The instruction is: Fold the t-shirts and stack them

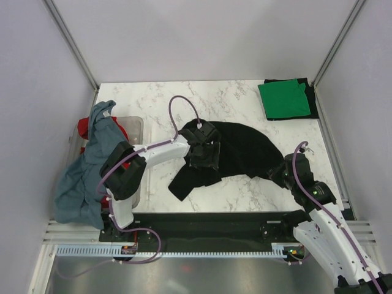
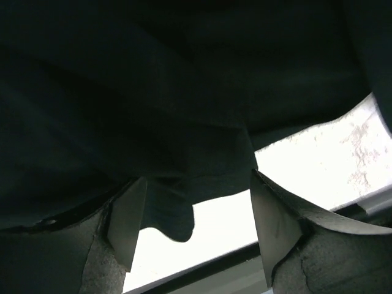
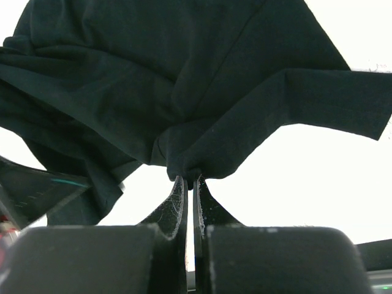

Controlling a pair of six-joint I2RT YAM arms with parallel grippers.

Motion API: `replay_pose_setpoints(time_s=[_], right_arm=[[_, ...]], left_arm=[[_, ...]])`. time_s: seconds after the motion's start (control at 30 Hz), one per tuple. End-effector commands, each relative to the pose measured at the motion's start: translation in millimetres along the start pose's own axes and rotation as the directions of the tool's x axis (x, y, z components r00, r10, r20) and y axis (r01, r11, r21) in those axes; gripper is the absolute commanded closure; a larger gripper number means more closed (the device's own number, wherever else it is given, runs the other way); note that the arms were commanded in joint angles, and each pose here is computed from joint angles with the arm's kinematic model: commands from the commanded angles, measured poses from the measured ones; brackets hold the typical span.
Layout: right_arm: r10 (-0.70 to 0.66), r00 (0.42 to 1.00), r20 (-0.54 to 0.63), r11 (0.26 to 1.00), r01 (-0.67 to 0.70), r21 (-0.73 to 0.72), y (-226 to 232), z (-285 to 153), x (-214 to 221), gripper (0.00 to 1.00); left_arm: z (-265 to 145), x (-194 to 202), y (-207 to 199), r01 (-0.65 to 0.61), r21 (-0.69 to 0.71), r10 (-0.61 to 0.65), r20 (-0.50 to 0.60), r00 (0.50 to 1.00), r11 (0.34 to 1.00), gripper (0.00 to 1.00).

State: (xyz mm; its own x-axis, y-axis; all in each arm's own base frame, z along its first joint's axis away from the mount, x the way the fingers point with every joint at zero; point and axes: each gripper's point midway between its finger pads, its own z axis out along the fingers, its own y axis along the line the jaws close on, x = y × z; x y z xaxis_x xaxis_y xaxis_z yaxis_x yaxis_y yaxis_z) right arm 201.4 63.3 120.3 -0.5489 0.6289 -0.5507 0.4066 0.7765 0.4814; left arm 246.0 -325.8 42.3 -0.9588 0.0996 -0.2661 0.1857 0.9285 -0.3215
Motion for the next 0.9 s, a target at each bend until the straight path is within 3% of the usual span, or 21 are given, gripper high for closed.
replay_pose_setpoints(time_s=[0.0, 0.1, 0.23, 0.3, 0.37, 0.4, 0.43, 0.5, 0.53, 0.57, 0.6, 0.63, 0.67, 0.77, 0.87], right_arm=[[-0.013, 0.999, 0.03, 1.0, 0.013, -0.022, 6.1, -1.3, -8.7, 1.0], [-0.015, 0.999, 0.039, 1.0, 0.016, -0.022, 6.7, -1.7, -10.9, 1.0], [-0.015, 0.999, 0.029, 0.999, 0.016, -0.03, 9.3, 0.3, -9.7, 1.0], [-0.014, 0.999, 0.029, 0.999, 0.015, -0.036, 11.0, -1.0, -10.2, 1.0], [-0.005, 0.999, 0.037, 0.999, 0.007, -0.049, 12.9, -3.1, -11.7, 1.0], [-0.003, 0.999, 0.037, 0.999, 0.005, -0.054, 13.6, -3.7, -11.6, 1.0], [0.002, 0.999, 0.04, 0.998, 0.001, -0.06, 14.2, -4.8, -11.9, 1.0], [0.013, 1.0, 0.028, 0.997, -0.011, -0.08, 17.3, -5.3, -9.2, 1.0], [0.018, 0.999, 0.027, 0.996, -0.016, -0.092, 19.0, -6.1, -8.9, 1.0], [0.017, 1.0, 0.022, 0.995, -0.015, -0.1, 20.1, -6.6, -7.7, 1.0], [0.02, 1.0, 0.018, 0.993, -0.017, -0.117, 23.1, -8.1, -7.2, 1.0], [0.022, 1.0, 0.023, 0.992, -0.018, -0.127, 24.0, -10.1, -8.0, 1.0], [0.022, 0.999, 0.023, 0.992, -0.019, -0.125, 23.2, -11.4, -8.1, 1.0], [0.019, 0.999, 0.036, 0.991, -0.014, -0.13, 23.0, -16.6, -10.8, 1.0], [0.022, 0.999, 0.033, 0.992, -0.018, -0.129, 21.2, -14.1, -8.1, 1.0]], left_arm=[[-59.5, -46.3, 15.2, -0.035, -0.174, 0.066, 0.174, 0.983, 0.984, 0.24], [-128.7, -80.9, 25.2, -0.028, -0.268, 0.118, 0.328, 0.937, 0.963, 0.23], [-244.8, -119.9, -6.5, -0.08, -0.175, 0.164, 0.542, 0.825, 0.981, 0.23], [-289.6, -119.1, -23.9, -0.192, -0.105, 0.216, 0.601, 0.769, 0.976, 0.22], [-355.8, -112.3, -42.2, -0.31, -0.007, 0.219, 0.723, 0.655, 0.951, 0.12], [-393.4, -103.4, -37.6, -0.366, -0.022, 0.241, 0.788, 0.567, 0.93, 0.01], [-399.8, -98.5, -30.4, -0.385, -0.046, 0.261, 0.807, 0.53, 0.922, 0.0], [-429.1, -106.7, -14.7, -0.36, -0.137, 0.281, 0.879, 0.386, 0.923, 0.0], [-428.2, -103.2, -2.1, -0.333, -0.167, 0.29, 0.886, 0.362, 0.928, 0.0], [-462.1, -96.8, 17.3, -0.252, -0.167, 0.237, 0.93, 0.28, 0.953, 0.0], [-480.2, -89.8, 28.9, -0.21, -0.149, 0.198, 0.952, 0.232, 0.966, 0.0], [-483.4, -82.7, 40.4, -0.177, -0.145, 0.182, 0.959, 0.216, 0.973, 0.0], [-510.4, -60.9, 50.9, -0.198, -0.113, 0.144, 0.979, 0.148, 0.974, 0.0], [-526.7, -28.7, 79.3, -0.182, -0.122, 0.144, 0.983, 0.113, 0.976, 0.0], [-506.4, -6.4, 103.1, -0.142, -0.112, 0.137, 0.973, 0.185, 0.984, 0.0]])
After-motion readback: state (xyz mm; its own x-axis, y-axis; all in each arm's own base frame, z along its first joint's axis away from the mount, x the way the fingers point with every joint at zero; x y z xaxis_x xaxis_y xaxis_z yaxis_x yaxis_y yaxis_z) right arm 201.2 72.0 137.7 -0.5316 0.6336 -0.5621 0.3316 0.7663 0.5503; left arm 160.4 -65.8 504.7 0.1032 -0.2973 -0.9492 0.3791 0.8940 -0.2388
